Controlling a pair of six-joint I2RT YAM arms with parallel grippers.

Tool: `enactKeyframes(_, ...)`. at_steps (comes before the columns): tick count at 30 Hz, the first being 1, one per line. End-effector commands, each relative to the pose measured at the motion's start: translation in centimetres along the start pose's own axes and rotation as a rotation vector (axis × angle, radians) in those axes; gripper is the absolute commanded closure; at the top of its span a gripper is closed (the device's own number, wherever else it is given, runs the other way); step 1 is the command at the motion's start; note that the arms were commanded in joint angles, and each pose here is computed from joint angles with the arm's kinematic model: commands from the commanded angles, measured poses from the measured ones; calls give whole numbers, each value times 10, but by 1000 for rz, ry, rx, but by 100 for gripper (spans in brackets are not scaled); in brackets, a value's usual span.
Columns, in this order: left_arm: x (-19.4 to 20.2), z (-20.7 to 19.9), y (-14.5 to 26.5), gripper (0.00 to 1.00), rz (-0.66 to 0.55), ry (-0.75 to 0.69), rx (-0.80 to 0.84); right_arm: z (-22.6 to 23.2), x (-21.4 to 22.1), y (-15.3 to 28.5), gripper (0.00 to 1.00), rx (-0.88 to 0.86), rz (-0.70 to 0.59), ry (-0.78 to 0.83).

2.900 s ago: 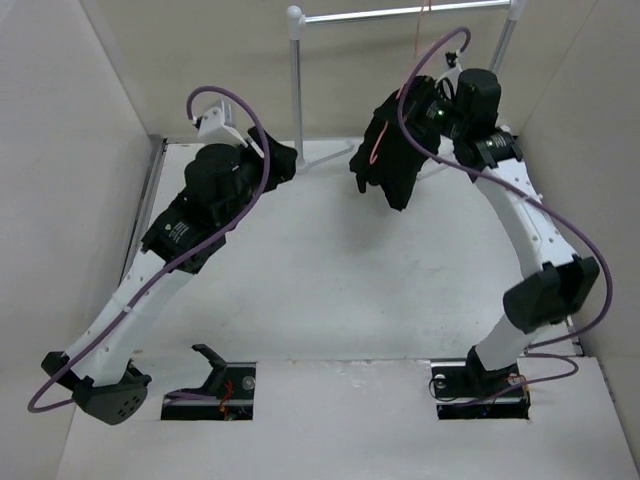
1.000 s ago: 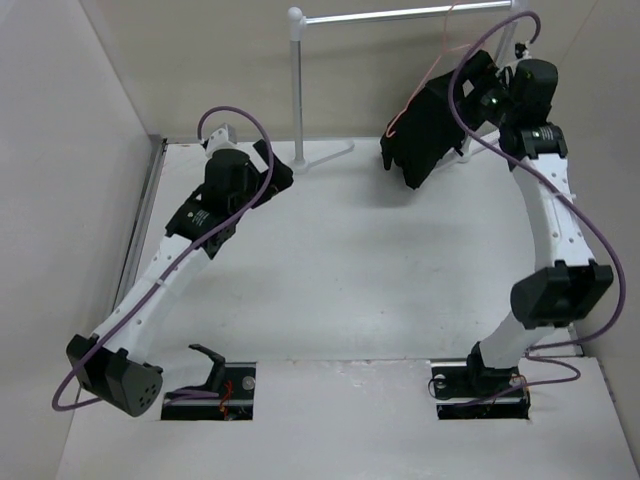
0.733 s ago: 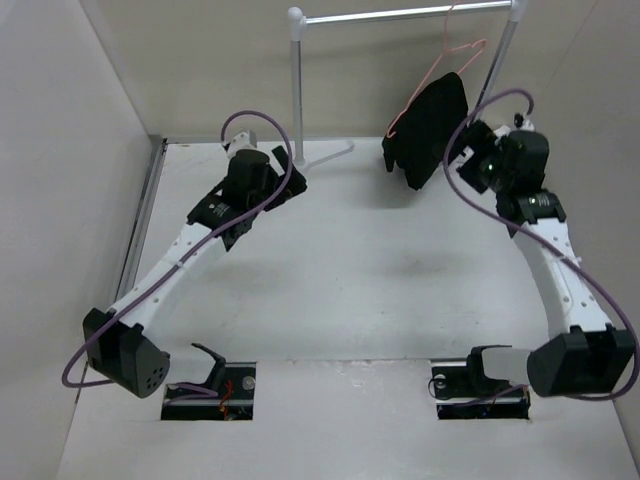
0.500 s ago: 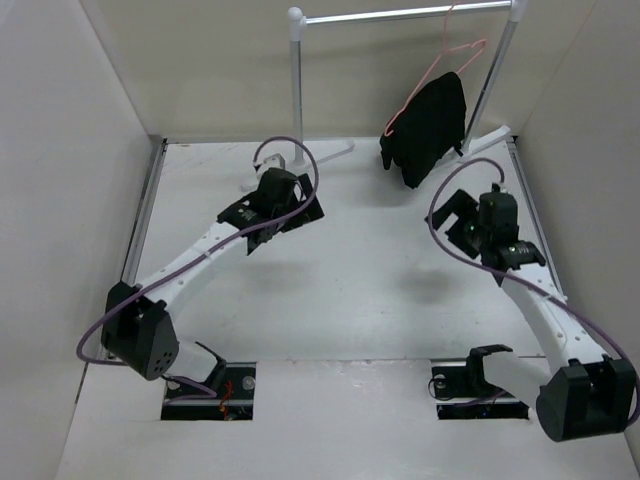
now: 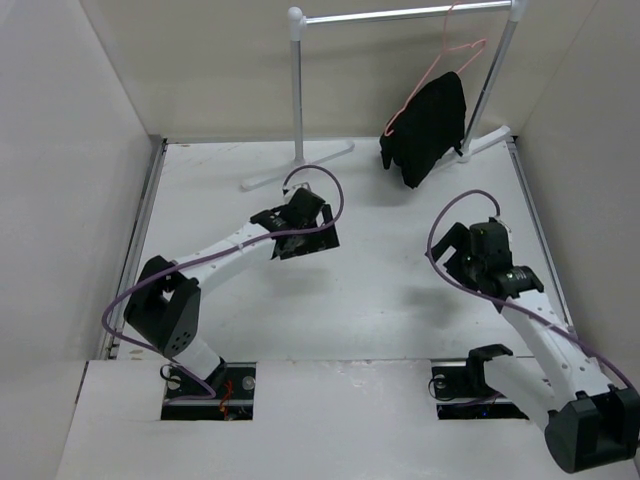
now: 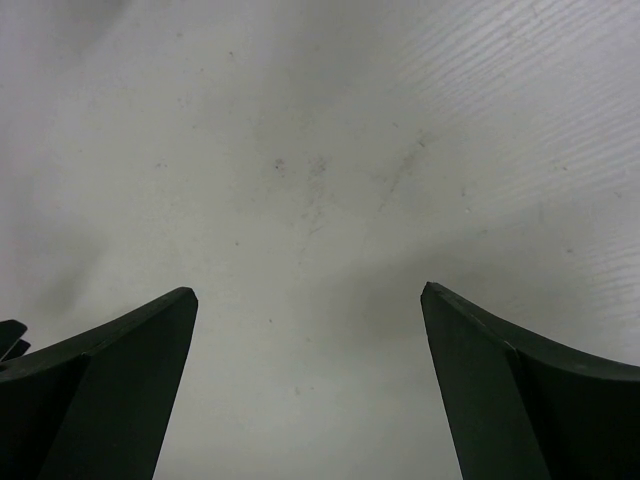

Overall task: Place the trousers on the hanger
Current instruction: Reset both arms

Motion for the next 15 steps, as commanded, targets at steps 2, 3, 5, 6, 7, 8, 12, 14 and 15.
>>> enactKeyframes(2, -7, -15, 11, 0, -26, 33, 32, -8, -8, 12, 0, 54, -47, 5)
enactKeyframes(3, -6, -16, 12, 0, -28, 40, 33, -6, -7, 13, 0, 46, -47, 10)
enactKeyframes(5, -3, -18, 16, 0, -37, 52, 31, -2, 1, 15, 0, 26, -29, 35)
enactKeyframes(6, -3, -19, 18, 0, -47, 58, 31, -1, 5, 15, 0, 24, -22, 46)
enactKeyframes(7, -4, -18, 21, 0, -58, 66, 25, -1, 8, 14, 0, 24, -14, 54)
enactKeyframes(8, -4, -18, 23, 0, -69, 69, 17, -2, 11, 14, 0, 26, -5, 58)
enactKeyframes(12, -5, -14, 32, 0, -105, 66, -28, 2, 24, 13, 0, 0, 21, 99)
enactKeyframes(14, -5, -14, 36, 0, -116, 64, -47, 3, 29, 11, 0, -2, 33, 131)
enactKeyframes(15, -5, -16, 38, 0, -125, 61, -48, 5, 30, 12, 0, -4, 37, 141)
Point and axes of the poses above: each gripper's point midway between its finger pads, its own y axis back along the fingers, its own z axis along the line the jaws close on, x = y × z, the point moved 1 cm from there along y, back along the fingers, and after that the axes turned 1 degree about -y, right-handed, at the moved point
